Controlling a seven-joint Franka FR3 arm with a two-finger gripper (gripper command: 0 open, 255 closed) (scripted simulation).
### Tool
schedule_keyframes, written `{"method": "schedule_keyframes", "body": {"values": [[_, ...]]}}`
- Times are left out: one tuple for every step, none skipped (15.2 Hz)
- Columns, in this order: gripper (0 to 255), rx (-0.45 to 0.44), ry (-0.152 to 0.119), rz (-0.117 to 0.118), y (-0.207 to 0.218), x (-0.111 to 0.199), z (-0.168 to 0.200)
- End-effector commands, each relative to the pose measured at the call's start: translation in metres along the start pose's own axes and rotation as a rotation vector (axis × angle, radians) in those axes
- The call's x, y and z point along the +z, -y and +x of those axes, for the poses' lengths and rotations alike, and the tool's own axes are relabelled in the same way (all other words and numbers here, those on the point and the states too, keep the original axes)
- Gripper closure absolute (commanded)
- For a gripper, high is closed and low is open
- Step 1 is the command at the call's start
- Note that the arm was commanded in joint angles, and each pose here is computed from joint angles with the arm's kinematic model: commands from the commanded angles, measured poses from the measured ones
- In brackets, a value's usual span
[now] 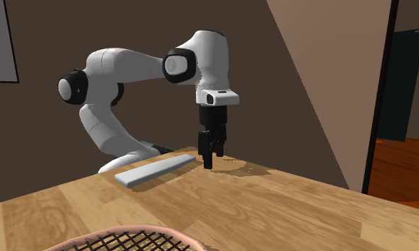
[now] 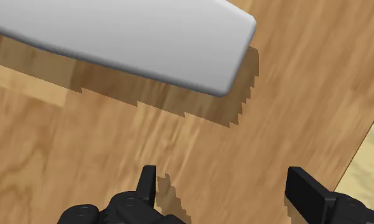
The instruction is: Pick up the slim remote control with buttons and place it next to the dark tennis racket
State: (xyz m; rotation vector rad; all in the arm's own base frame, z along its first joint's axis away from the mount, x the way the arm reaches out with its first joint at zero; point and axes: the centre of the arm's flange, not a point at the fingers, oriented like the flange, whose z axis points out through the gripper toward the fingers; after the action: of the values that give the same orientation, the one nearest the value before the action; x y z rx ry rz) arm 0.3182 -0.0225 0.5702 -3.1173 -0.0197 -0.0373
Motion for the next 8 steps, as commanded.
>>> {"method": "schedule_keyframes", "body": {"values": [[0, 0.0, 0.0, 0.0, 0.0, 0.0, 0.0], [0, -0.103, 0.003, -0.001, -0.001, -0.004, -0.012], [0, -0.205, 0.006, -0.003, -0.004, -0.008, -0.024], [0, -0.308, 0.009, -0.004, -0.008, -0.012, -0.035], [0, -0.41, 0.012, -0.006, -0.013, -0.015, -0.046], [0, -0.513, 0.016, -0.007, -0.019, -0.019, -0.057], [0, -0.616, 0.019, -0.009, -0.026, -0.023, -0.067], [0, -0.718, 0.022, -0.01, -0.034, -0.027, -0.076]]}}
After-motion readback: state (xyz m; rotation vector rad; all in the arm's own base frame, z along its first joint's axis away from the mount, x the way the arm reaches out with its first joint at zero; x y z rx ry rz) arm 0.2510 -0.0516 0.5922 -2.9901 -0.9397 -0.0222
